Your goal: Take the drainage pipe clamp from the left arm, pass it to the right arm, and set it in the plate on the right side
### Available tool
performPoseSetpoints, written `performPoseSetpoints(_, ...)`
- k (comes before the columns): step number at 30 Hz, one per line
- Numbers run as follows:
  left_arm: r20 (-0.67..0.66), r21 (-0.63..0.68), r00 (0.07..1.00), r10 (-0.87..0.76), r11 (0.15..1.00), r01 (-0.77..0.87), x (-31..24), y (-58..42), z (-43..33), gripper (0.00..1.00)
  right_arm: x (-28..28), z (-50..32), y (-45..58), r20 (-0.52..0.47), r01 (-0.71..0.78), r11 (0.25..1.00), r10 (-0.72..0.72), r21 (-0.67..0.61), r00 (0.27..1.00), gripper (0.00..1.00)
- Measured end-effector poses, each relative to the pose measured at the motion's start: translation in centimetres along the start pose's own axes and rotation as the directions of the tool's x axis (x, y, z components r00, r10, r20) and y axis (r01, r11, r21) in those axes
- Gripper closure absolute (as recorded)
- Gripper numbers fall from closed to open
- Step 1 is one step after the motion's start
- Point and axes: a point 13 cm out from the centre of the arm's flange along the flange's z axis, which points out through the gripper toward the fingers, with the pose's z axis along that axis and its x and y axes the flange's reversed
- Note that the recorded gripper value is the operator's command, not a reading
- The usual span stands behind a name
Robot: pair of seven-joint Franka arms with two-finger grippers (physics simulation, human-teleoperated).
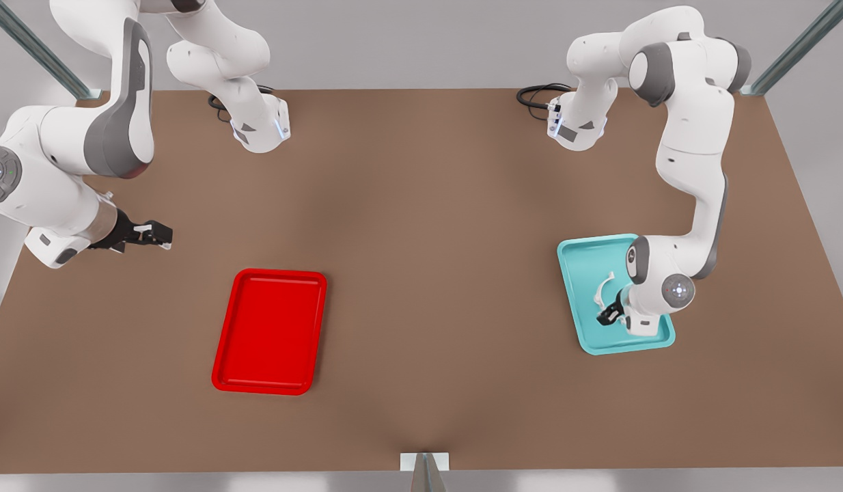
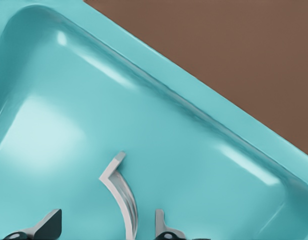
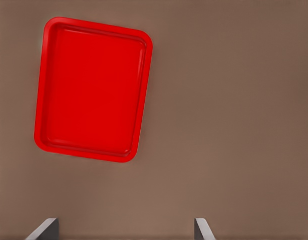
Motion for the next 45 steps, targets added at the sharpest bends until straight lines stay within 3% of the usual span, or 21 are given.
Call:
performPoseSetpoints(1, 0.007, 0.002, 1.0, -0.018, 1.0, 0.018, -0.2, 0.0, 0.0, 0.43, 0.0, 0.0, 0.0, 0.0, 0.001, 1.0, -0.001, 0.0, 1.0, 0.0)
performPoseSetpoints(15, 0.025, 0.035, 0.982, -0.188, 0.982, 0.187, -0.9, -0.4, -1.1, 0.45, 0.0, 0.0, 0.0, -0.001, 0.007, 1.0, -0.007, 0.0, 1.0, 0.0)
performPoseSetpoints(16, 0.024, 0.035, 0.981, -0.195, 0.98, 0.194, -0.9, -0.4, -1.1, 0.6, 0.0, 0.0, 0.0, -0.001, 0.007, 1.0, -0.007, 0.0, 1.0, 0.0)
performPoseSetpoints(17, 0.024, 0.035, 0.979, -0.201, 0.979, 0.201, -0.9, -0.4, -1.1, 0.6, 0.0, 0.0, 0.0, -0.001, 0.008, 1.0, -0.008, 0.0, 1.0, 0.0)
performPoseSetpoints(20, 0.022, 0.035, 0.975, -0.219, 0.975, 0.218, -0.9, -0.4, -1.1, 0.78, 0.0, 0.0, 0.0, -0.001, 0.009, 1.0, -0.009, 0.0, 1.0, 0.0)
performPoseSetpoints(27, 0.046, 0.063, 0.97, -0.241, 0.969, 0.238, -0.7, -1.4, -5.6, 0.79, 0.0, 0.1, 0.0, -0.002, 0.011, 1.0, -0.011, 0.0, 1.0, 0.0)
performPoseSetpoints(30, 0.065, 0.145, 0.98, -0.19, 0.973, 0.179, 1.2, -10.7, -12.5, 0.79, 0.0, 0.1, -0.1, -0.003, 0.011, 1.0, -0.011, 0.0, 1.0, 0.0)
performPoseSetpoints(33, 0.053, 0.16, 0.993, -0.107, 0.982, 0.097, 8.7, -20.3, -16.7, 0.79, -1.5, 1.6, 0.4, -0.022, 0.014, 1.0, -0.014, 0.0, 1.0, 0.0)
performPoseSetpoints(37, 0.01, 0.16, 0.999, -0.05, 0.986, 0.047, 22.8, -30.4, -17.9, 0.79, -6.8, 4.0, 11.0, -0.014, 0.171, 0.985, -0.171, -0.032, 0.985, 0.0)
performPoseSetpoints(41, -0.075, 0.181, 0.984, -0.159, 0.969, 0.17, 31.6, -35.7, -18.1, 0.79, -9.1, 7.8, 17.8, 0.009, 0.224, 0.964, -0.225, -0.145, 0.974, 0.0)
performPoseSetpoints(45, -0.122, 0.171, 0.937, -0.327, 0.923, 0.344, 35.6, -37.5, -17.0, 0.79, -9.7, 10.8, 23.7, 0.054, 0.269, 0.941, -0.263, -0.207, 0.963, 0.0)
